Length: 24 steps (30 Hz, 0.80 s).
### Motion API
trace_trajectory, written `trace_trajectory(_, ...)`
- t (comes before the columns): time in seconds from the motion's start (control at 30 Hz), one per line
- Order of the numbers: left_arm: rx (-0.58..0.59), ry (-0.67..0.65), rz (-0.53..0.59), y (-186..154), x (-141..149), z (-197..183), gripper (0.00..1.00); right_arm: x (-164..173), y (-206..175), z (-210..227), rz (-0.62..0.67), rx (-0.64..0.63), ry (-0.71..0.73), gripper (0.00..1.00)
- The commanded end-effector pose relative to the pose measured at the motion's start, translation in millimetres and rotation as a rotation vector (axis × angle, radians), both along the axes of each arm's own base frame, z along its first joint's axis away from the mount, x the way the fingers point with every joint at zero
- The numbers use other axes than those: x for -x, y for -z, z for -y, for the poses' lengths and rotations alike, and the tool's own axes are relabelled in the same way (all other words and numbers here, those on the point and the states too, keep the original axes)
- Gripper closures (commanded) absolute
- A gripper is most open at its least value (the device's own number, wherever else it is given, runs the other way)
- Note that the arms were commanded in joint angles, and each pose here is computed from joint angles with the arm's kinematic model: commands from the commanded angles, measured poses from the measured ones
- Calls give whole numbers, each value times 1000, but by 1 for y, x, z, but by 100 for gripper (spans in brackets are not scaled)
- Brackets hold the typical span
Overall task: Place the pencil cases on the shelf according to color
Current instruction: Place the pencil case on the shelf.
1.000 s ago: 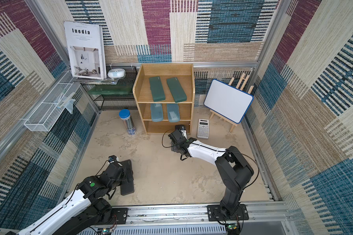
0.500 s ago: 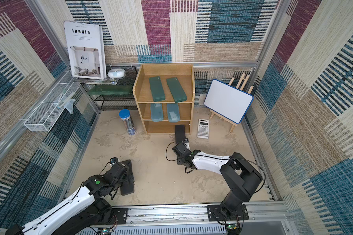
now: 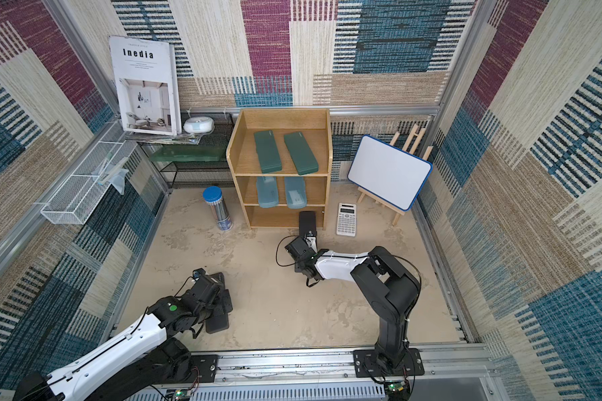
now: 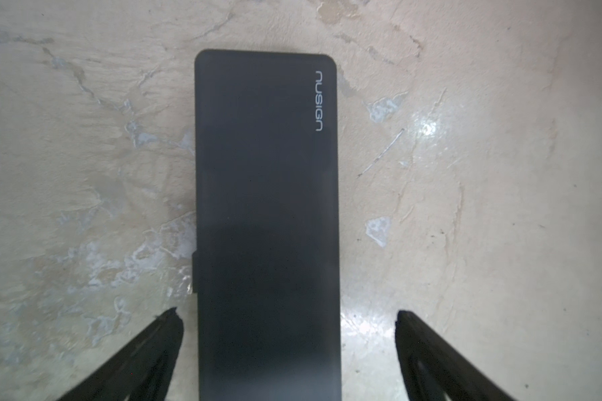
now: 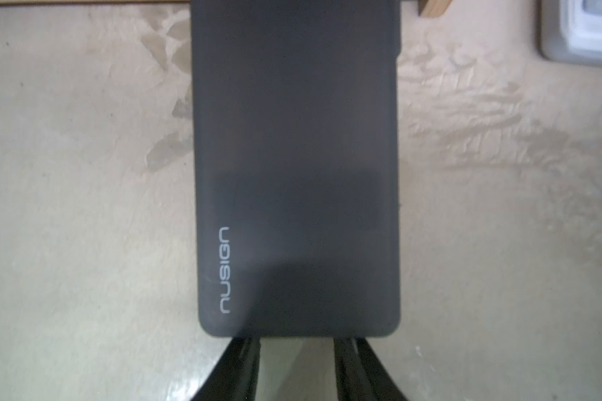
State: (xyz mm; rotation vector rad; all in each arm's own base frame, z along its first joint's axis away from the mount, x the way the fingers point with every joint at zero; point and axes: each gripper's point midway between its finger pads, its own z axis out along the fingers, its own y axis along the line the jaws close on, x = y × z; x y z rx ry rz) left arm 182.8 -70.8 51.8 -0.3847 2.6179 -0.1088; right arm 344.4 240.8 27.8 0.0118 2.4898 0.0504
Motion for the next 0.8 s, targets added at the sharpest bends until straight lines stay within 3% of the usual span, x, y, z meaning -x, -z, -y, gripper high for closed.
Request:
trace_trajectory(0.0,-7,-20,7,-2,-1,-3,1,-12,-7,2,28,25,8,60)
trace_trajectory(0.33,-12,-14,-4,0,-3,-1,1,-50,-17,-2,60,40,6,60)
trace_trajectory(0.77,-57,-43,-29,3,-2,-8,1,-67,-31,-5,92,37,4,61)
